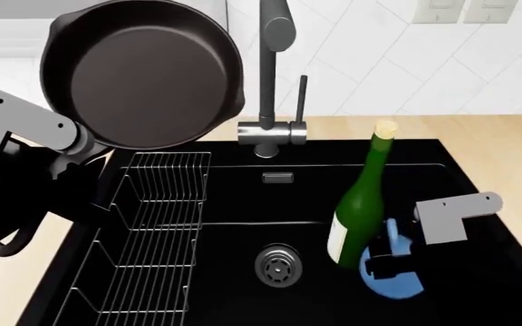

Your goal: Pick the teapot and pan and place them in the sink. Then turn on the water.

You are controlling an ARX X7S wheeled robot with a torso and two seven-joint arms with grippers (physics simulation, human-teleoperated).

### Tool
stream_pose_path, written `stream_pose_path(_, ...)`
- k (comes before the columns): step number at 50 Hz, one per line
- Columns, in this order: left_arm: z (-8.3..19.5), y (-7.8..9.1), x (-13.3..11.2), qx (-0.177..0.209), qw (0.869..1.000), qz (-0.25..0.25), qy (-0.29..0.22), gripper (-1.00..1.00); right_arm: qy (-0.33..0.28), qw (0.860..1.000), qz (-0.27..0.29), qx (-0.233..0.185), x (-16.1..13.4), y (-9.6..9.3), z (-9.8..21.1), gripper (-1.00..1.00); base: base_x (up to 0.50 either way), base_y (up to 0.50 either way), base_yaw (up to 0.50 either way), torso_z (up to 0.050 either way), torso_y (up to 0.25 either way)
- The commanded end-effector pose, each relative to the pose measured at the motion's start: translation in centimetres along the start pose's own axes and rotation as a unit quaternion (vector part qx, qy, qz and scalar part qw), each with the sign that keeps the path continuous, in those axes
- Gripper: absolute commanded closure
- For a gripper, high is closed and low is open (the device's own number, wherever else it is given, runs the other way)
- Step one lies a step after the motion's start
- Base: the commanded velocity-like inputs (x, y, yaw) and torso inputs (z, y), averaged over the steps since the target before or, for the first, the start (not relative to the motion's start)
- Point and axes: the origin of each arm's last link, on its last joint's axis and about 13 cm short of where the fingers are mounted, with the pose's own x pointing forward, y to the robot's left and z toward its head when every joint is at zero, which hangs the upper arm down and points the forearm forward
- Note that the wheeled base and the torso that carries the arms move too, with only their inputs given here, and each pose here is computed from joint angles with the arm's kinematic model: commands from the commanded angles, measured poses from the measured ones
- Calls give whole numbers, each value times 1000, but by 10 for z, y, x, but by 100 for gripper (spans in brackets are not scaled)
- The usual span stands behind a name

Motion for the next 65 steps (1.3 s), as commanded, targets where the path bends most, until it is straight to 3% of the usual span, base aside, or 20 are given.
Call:
stream_pose_path(1, 6, 3, -2, 3, 1000, 20, -20, 100, 4, 1000, 20, -1, -17, 3, -7, -100, 0, 0, 0, 0, 0)
stream_pose_path(10, 7, 3, -2, 3, 1000, 19, -21, 100, 1, 999, 34, -3, -25, 7, -10, -100, 0, 0, 0, 0, 0)
stream_pose_path(26, 8, 3, -3, 4, 1000, 20, -23, 100, 3, 997, 69, 30, -29, 11, -12, -100, -1, 1, 0, 0, 0)
stream_pose_path(39, 7, 3, -4, 2, 1000, 20, -23, 100, -94, 994, 39, 38, -64, -8, 29, -100, -1, -29, -3, 0, 1)
stream_pose_path(52, 6, 0, -7, 7, 999, 15, -27, 100, -219, 975, -6, 38, -115, -31, 78, -100, 0, -29, -1, 0, 1)
stream_pose_path(65, 10, -14, -27, 53, 998, -5, -30, 100, -253, 966, -24, 46, -127, -35, 89, -100, 0, -30, -1, 0, 0)
